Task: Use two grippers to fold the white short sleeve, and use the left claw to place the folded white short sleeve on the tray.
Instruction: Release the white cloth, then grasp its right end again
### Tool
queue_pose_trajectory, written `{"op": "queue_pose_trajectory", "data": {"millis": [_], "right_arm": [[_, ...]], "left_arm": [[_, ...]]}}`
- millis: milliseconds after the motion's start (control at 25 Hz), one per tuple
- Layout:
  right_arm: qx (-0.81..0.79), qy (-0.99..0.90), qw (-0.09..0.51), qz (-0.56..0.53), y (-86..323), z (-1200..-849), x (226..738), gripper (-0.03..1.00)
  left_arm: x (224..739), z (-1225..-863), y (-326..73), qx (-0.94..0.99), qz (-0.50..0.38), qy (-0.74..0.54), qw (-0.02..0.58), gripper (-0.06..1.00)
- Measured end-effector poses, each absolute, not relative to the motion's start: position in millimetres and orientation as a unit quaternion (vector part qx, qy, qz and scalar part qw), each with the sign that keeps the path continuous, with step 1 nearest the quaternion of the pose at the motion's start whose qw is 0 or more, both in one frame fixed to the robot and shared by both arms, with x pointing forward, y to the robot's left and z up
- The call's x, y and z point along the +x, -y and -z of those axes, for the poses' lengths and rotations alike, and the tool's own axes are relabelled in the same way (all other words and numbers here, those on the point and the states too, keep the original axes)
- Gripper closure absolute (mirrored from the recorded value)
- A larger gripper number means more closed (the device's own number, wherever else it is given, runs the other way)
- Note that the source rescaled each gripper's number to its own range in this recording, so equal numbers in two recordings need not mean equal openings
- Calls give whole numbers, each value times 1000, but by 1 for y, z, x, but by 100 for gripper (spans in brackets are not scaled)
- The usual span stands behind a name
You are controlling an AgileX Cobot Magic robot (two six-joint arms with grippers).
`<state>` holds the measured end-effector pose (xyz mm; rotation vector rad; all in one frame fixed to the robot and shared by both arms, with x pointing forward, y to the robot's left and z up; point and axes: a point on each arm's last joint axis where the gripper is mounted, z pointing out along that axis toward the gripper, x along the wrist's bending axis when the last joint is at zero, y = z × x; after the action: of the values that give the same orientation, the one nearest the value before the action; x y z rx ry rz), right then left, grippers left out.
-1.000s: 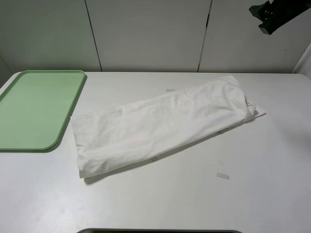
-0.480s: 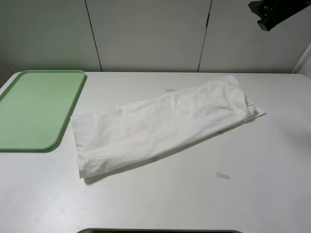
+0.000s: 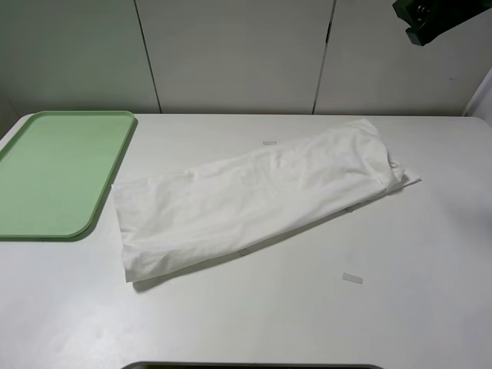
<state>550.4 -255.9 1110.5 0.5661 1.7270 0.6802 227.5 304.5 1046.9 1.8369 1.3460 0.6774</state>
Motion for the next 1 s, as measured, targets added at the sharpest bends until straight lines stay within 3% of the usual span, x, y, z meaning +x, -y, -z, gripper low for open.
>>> {"op": "queue_pose_trajectory", "data": {"millis": [1000], "right_arm": [[280,-728,546,-307,257,-1109,550,0]], "left_arm": [[231,-1036,-302,693,-273,-571,346,-6]]}}
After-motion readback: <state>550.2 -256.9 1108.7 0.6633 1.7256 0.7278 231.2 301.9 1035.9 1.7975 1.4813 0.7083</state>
